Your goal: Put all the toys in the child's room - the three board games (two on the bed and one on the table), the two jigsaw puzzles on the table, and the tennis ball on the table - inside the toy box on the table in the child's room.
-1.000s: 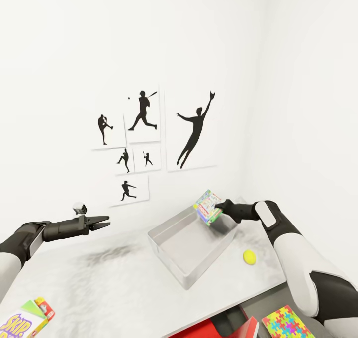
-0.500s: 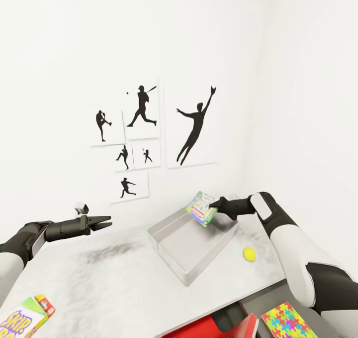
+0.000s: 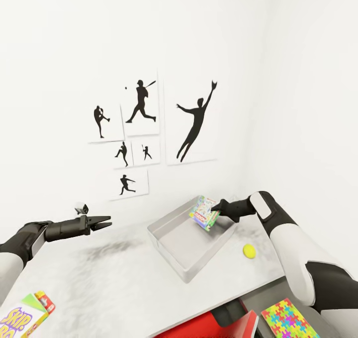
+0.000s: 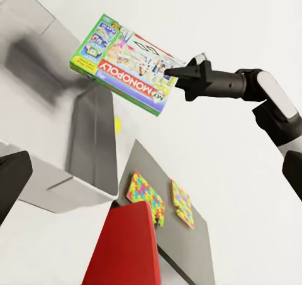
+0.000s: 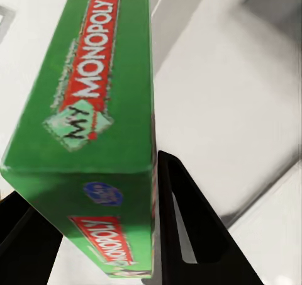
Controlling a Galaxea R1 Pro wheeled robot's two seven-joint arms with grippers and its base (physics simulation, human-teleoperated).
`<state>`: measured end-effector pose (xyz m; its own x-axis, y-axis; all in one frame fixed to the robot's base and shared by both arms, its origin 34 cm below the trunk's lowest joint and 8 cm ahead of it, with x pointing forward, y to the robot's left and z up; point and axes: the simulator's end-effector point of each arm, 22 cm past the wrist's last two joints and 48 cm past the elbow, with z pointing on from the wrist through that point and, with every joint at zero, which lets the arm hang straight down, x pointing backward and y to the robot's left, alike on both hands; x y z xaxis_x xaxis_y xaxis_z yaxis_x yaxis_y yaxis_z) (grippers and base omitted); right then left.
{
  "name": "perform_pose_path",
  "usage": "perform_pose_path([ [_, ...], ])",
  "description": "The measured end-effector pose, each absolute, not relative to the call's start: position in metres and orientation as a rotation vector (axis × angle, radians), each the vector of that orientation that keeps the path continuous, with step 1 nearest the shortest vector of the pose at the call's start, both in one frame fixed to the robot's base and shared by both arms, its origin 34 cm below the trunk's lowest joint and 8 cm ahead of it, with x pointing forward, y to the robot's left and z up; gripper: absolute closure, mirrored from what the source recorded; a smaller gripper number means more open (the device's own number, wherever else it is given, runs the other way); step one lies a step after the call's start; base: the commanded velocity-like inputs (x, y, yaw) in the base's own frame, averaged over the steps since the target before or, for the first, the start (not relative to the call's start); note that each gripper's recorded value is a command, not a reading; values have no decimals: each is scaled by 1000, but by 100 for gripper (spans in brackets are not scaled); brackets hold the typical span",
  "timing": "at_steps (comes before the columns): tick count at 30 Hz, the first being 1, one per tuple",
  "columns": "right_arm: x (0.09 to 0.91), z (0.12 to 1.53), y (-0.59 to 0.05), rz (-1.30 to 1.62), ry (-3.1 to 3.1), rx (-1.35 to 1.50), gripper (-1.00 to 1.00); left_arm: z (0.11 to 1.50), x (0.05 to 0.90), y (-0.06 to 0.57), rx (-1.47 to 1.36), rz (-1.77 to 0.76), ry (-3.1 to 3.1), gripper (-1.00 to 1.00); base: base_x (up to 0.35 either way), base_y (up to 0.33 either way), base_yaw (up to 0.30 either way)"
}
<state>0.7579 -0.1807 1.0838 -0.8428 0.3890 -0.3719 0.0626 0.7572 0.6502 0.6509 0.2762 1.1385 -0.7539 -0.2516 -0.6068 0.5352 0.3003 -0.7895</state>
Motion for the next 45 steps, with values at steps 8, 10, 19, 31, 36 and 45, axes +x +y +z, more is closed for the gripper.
perform_pose_path([
  [8, 764, 1085, -180, 881, 2459, 340, 100, 1131, 653, 276, 243, -1526, 1919, -100, 0, 0, 0],
  [10, 764, 1082, -181, 872, 2465, 343, 100, 1130, 653, 276, 240, -1527, 1922, -100, 0, 0, 0],
  [19, 764, 1071, -167, 878, 2490, 334, 100, 1122, 655, 276, 229, -1533, 1933, -100, 0, 0, 0],
  [31, 764, 1053, -171, 820, 2530, 343, 100, 1110, 657, 276, 217, -1539, 1950, -100, 0, 0, 0],
  [36, 767, 1049, -172, 814, 2530, 346, 100, 1106, 658, 276, 212, -1542, 1957, -100, 0, 0, 0],
  [45, 770, 1043, -173, 811, 2529, 352, 100, 1098, 659, 276, 201, -1548, 1969, -100, 0, 0, 0],
])
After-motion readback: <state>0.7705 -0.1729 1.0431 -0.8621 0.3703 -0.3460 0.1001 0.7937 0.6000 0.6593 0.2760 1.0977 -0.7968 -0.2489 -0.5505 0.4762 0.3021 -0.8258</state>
